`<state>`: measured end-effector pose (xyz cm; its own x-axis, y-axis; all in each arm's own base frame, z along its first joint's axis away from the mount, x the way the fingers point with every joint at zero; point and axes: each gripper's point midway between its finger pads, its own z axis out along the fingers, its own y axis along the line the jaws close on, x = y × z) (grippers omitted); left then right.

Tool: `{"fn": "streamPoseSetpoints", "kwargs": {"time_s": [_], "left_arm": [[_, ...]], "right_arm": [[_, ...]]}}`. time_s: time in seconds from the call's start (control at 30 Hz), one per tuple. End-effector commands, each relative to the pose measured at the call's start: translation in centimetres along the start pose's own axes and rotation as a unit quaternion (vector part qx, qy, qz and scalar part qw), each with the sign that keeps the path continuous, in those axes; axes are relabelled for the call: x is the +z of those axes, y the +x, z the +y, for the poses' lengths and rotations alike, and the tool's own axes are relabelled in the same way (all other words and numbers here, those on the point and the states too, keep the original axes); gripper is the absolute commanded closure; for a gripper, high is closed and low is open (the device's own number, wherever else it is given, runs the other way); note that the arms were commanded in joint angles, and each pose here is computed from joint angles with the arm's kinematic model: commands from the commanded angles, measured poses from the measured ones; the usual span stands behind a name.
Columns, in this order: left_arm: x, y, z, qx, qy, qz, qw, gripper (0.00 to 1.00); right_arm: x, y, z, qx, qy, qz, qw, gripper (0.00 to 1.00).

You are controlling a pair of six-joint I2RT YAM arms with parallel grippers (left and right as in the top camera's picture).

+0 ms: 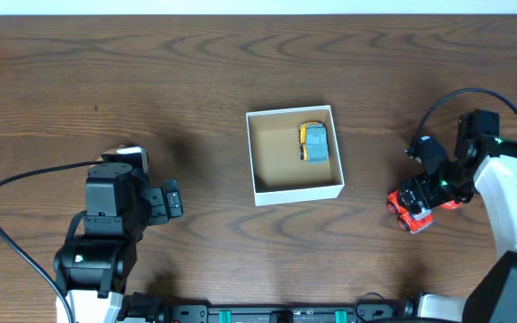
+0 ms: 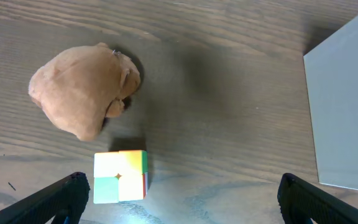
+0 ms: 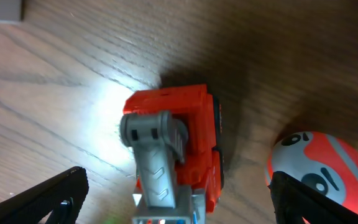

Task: Pack container
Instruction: 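Grasp the red toy truck with the right gripper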

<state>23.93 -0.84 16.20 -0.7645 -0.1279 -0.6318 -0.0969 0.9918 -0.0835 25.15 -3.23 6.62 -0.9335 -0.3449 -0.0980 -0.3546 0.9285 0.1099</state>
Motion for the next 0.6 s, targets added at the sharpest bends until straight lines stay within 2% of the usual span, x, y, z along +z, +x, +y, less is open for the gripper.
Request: {"fn": "streamPoseSetpoints", "kwargs": {"time_s": [0.0, 0.23, 0.57], "left_arm": [[-0.6, -0.8, -0.1, -0.003, 0.002, -0.012, 1.000, 0.02], [-0.6, -0.8, -0.1, -0.003, 0.002, -0.012, 1.000, 0.02], [-0.6, -0.8, -0.1, -0.003, 0.002, -0.012, 1.000, 0.02]], "right_arm": [[0.9, 0.3, 0.0, -0.018, 0.004, 0.024, 1.000, 0.05], [1.6, 1.0, -0.6, -0.021, 0.021, 0.057, 0.998, 0.11], [3.0, 2.0, -0.2, -0.017, 0.009, 0.076, 0.997, 0.10]]}}
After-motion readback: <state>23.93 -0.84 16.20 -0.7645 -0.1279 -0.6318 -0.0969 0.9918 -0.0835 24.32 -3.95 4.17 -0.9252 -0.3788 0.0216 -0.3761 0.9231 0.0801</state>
